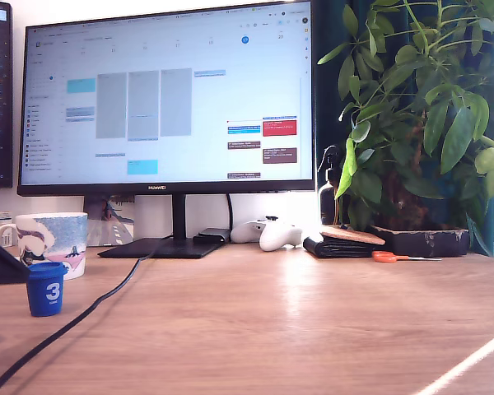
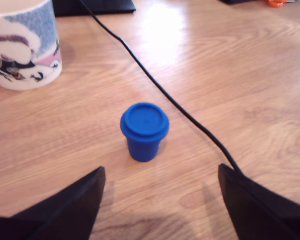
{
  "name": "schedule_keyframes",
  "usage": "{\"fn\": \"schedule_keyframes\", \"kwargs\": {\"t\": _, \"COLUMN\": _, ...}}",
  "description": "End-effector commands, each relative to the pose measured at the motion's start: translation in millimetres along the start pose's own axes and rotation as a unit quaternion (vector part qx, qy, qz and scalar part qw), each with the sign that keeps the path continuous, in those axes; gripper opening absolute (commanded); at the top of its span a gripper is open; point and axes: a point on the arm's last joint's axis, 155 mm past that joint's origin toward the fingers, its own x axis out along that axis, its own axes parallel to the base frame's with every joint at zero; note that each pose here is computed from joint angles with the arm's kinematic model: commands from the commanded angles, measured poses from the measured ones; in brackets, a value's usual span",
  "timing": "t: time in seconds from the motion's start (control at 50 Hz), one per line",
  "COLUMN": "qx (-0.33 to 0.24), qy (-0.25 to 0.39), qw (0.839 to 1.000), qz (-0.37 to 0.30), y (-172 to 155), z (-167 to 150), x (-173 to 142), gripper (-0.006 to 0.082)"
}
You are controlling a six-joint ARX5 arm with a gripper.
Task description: Pick the blue coffee capsule and place it inside the blue coffee cup
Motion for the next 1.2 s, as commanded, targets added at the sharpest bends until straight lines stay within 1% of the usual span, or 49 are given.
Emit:
{"fn": "schedule_keyframes", "kwargs": {"t": 0.0, "qx": 0.006, "qy": -0.003, "qw": 1.000, "qz": -0.003, "y": -1, "z": 1, "x": 3, "gripper": 0.0670}}
{"fn": "schedule_keyframes", "kwargs": {"t": 0.24, "qx": 0.005, "qy": 0.002, "qw": 1.000, "qz": -0.003, "y": 3, "z": 2, "x": 19, "gripper": 0.0667}}
{"fn": "schedule_keyframes", "kwargs": {"t": 0.42, "qx": 0.016, "qy": 0.007, "qw": 1.000, "qz": -0.003, "y": 8, "z": 6, "x": 37, "gripper": 0.0667}}
{"fn": "schedule_keyframes", "kwargs": {"t": 0.62, "qx": 0.008, "qy": 0.037, "qw": 0.999, "qz": -0.010, "y": 10, "z": -2, "x": 58, "gripper": 0.0657}}
{"fn": "schedule_keyframes", "kwargs": {"t": 0.66, "qx": 0.007, "qy": 0.041, "qw": 0.999, "qz": -0.012, "y": 10, "z": -4, "x": 61, "gripper": 0.0628}}
{"fn": "schedule_keyframes", "kwargs": {"t": 0.7, "qx": 0.006, "qy": 0.044, "qw": 0.999, "qz": -0.013, "y": 11, "z": -5, "x": 63, "gripper": 0.0576}}
{"fn": "schedule_keyframes", "kwargs": {"t": 0.74, "qx": 0.006, "qy": 0.046, "qw": 0.999, "qz": -0.014, "y": 11, "z": -4, "x": 66, "gripper": 0.0489}}
{"fn": "schedule_keyframes", "kwargs": {"t": 0.82, "qx": 0.006, "qy": 0.046, "qw": 0.999, "qz": -0.017, "y": 11, "z": -2, "x": 70, "gripper": 0.0269}}
{"fn": "schedule_keyframes", "kwargs": {"t": 0.86, "qx": 0.006, "qy": 0.043, "qw": 0.999, "qz": -0.020, "y": 10, "z": 0, "x": 71, "gripper": 0.0188}}
{"fn": "schedule_keyframes", "kwargs": {"t": 0.88, "qx": 0.007, "qy": 0.042, "qw": 0.999, "qz": -0.020, "y": 10, "z": 1, "x": 72, "gripper": 0.0166}}
{"fn": "schedule_keyframes", "kwargs": {"t": 0.92, "qx": 0.008, "qy": 0.037, "qw": 0.999, "qz": -0.020, "y": 10, "z": 5, "x": 72, "gripper": 0.0142}}
{"fn": "schedule_keyframes", "kwargs": {"t": 1.18, "qx": 0.017, "qy": 0.001, "qw": 1.000, "qz": -0.021, "y": 9, "z": 24, "x": 74, "gripper": 0.0141}}
